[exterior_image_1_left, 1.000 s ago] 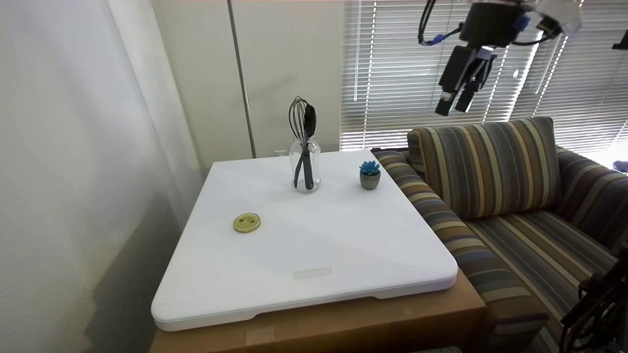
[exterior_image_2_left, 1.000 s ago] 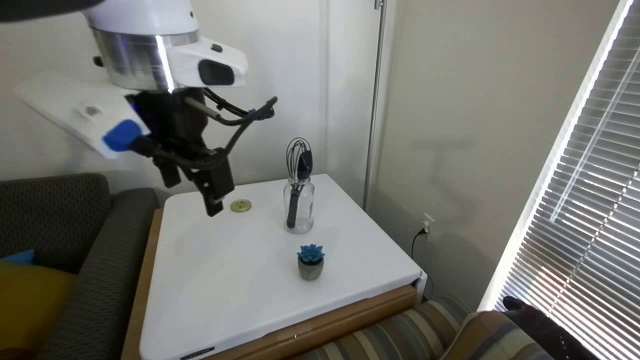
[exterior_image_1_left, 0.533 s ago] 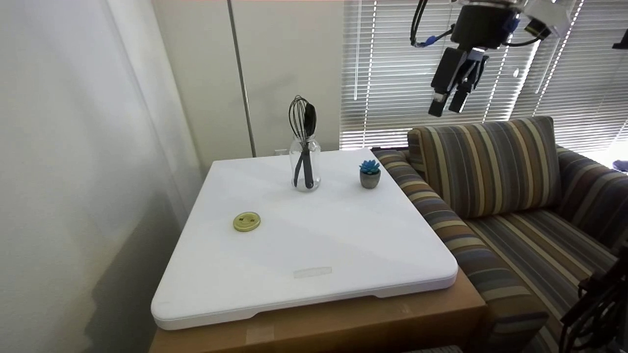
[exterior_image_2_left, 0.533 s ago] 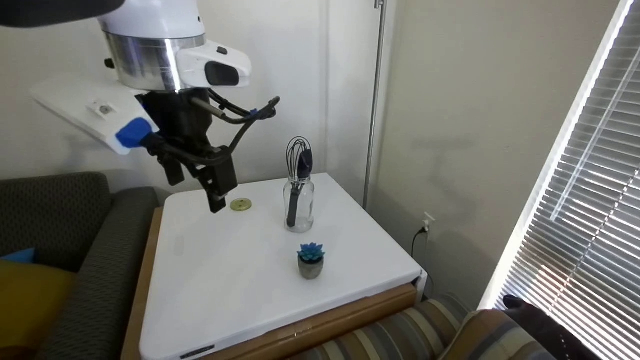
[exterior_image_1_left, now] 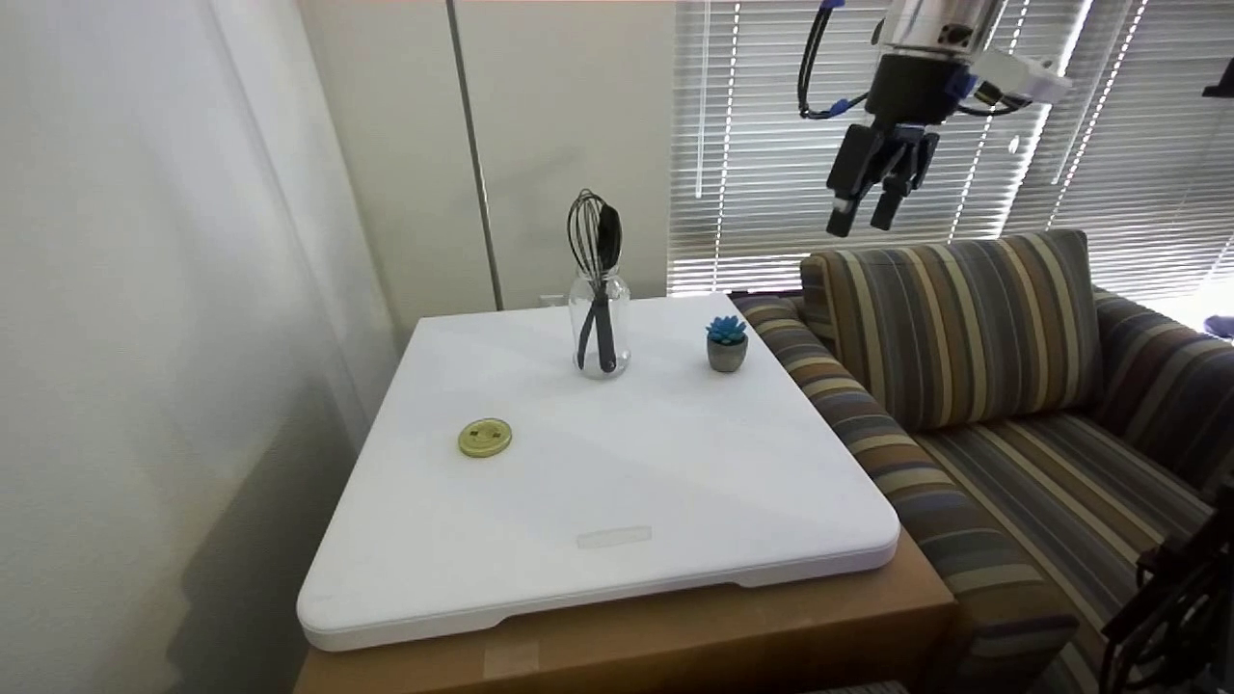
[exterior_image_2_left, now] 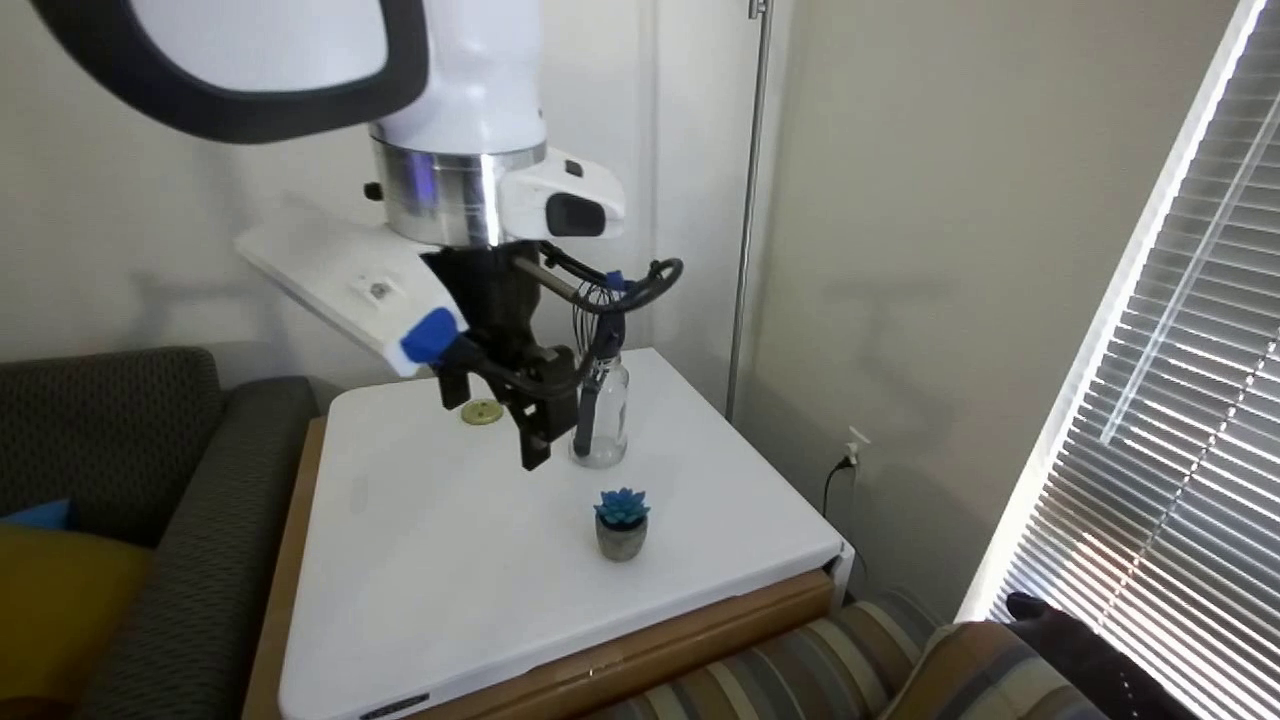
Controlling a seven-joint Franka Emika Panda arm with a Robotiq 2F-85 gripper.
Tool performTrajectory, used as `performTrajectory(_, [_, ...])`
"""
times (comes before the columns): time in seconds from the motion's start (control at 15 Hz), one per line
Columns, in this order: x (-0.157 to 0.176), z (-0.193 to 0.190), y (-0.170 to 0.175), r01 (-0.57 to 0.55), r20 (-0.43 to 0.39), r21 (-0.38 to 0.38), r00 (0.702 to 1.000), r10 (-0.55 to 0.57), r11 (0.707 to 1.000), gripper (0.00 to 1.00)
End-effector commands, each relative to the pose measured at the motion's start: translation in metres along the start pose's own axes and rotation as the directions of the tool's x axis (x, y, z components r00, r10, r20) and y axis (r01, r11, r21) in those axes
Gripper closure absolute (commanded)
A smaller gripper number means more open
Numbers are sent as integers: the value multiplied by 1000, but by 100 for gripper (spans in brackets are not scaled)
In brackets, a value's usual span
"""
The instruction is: Move the flowerpot to the left
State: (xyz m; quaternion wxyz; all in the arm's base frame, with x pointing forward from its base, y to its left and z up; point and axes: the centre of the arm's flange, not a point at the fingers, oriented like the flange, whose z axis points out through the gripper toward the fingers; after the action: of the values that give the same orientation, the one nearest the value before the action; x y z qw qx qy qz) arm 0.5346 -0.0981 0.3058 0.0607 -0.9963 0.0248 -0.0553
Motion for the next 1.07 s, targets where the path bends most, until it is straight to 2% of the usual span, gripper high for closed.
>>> performTrajectory(0.0, [49, 33, 24, -28, 9, 47, 1000, 28, 999, 0])
performTrajectory(0.13, [68, 58, 19, -32, 17, 113, 999, 30, 993, 0])
performTrajectory(0.27, [84, 79, 11, -25, 18, 147, 1000, 23, 989, 0])
performTrajectory(0.33, [54, 58, 6, -40, 6, 103, 999, 39, 994, 0])
performTrajectory(0.47, [59, 71, 1, -38, 15, 105, 999, 36, 994, 0])
performTrajectory(0.6, [59, 67, 1, -38, 10, 105, 999, 37, 994, 0])
performTrajectory(0.8, [69, 76, -3, 21, -15, 82, 1000, -20, 996, 0])
performTrajectory(1.0, [91, 88, -9, 133, 14, 66, 991, -134, 989, 0])
